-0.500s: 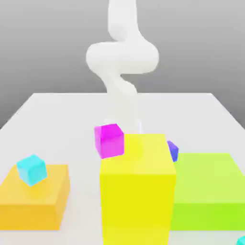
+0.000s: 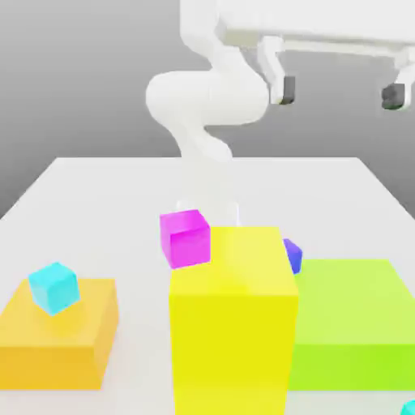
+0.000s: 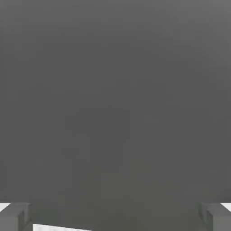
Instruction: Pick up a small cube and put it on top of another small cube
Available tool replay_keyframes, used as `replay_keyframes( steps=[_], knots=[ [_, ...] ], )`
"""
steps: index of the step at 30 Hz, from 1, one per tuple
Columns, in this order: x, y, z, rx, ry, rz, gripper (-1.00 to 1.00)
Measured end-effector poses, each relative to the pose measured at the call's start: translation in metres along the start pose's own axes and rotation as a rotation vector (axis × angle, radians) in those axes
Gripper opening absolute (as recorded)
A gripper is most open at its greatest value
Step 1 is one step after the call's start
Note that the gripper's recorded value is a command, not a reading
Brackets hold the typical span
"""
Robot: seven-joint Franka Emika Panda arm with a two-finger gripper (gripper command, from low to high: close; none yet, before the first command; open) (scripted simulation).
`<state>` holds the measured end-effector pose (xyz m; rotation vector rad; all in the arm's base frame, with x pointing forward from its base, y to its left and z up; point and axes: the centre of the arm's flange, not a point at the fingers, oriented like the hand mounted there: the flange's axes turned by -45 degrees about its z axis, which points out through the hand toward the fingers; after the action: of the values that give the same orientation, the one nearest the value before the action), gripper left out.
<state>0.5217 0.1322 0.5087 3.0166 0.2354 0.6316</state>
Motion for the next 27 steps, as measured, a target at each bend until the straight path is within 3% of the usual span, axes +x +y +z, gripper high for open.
replay_keyframes(
  steps=[9, 18, 22, 23, 27],
  knots=[
    [-0.015, -0.085, 0.139, 0.045, -0.186, -0.099, 0.00],
    [-0.077, -0.171, 0.268, 0.112, -0.371, -0.181, 0.00],
    [-0.106, -0.186, 0.327, 0.122, -0.395, -0.189, 0.00],
    [-0.111, -0.188, 0.338, 0.122, -0.396, -0.190, -1.00],
    [-0.111, -0.188, 0.338, 0.123, -0.396, -0.190, -1.00]
  ],
)
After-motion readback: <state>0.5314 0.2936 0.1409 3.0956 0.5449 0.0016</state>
